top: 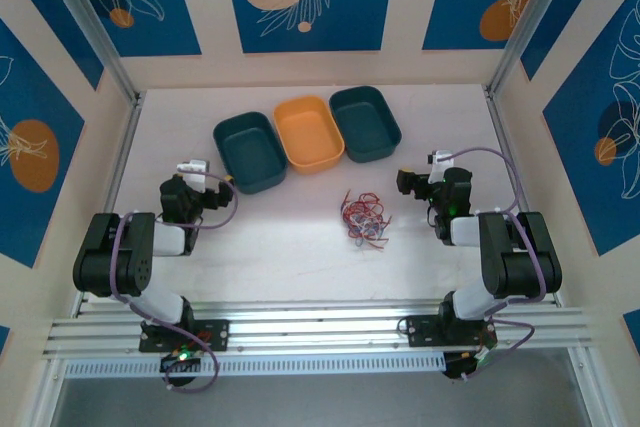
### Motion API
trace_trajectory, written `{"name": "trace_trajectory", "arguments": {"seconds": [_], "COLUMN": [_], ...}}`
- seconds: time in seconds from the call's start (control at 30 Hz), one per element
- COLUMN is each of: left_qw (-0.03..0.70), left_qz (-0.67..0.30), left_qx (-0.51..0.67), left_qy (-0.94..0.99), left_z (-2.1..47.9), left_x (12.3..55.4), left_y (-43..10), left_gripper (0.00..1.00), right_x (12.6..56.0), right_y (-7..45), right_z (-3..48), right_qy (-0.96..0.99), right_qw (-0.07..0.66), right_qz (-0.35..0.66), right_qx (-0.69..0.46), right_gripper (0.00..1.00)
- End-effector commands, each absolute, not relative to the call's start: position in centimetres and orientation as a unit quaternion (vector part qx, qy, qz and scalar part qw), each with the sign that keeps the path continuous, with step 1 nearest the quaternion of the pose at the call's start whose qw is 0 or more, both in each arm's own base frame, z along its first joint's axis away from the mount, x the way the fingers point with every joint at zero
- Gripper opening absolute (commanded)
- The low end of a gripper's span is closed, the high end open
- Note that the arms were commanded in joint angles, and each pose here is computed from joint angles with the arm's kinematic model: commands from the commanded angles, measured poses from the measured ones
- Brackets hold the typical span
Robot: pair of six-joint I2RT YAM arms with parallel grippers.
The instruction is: Untangle the cables
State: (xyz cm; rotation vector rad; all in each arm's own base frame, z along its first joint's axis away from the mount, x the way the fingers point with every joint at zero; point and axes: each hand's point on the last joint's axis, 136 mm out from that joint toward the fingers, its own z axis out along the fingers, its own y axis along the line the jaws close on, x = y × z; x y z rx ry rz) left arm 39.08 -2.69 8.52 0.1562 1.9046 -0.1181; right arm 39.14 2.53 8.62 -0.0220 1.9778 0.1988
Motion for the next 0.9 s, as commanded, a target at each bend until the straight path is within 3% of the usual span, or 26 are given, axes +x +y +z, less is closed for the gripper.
{"name": "trace_trajectory", "arguments": {"seconds": [0.0, 0.4, 0.5, 0.77, 0.87], "left_qw": [0.594, 0.622, 0.615, 0.56, 0.537], "left_qz": [-0.051, -0.032, -0.066, -0.173, -0.194], "left_qx": [0.062, 0.031, -0.014, -0.065, -0.056], "left_qy": [0.801, 0.782, 0.785, 0.807, 0.819], "left_z": [9.8, 14.7, 16.7, 19.0, 18.3], "left_x": [39.1, 37.1, 36.5, 34.6, 33.5], "left_y": [-2.7, -1.6, -1.5, -6.9, -10.5], "left_gripper": [1.0, 1.0, 1.0, 1.0, 1.0], "right_x": [39.6, 39.1, 38.1, 33.3, 31.1], "right_y": [2.8, 0.4, -0.7, 0.9, 3.3], "right_z": [9.4, 13.7, 15.3, 14.5, 13.4], "right_qy": [0.827, 0.832, 0.843, 0.907, 0.926], "right_qw": [0.554, 0.55, 0.529, 0.386, 0.333], "right_qz": [0.09, 0.052, 0.03, 0.044, 0.069], "right_qx": [-0.014, 0.048, 0.092, 0.161, 0.162], "right_gripper": [0.99, 0.99, 0.99, 1.0, 0.94]}}
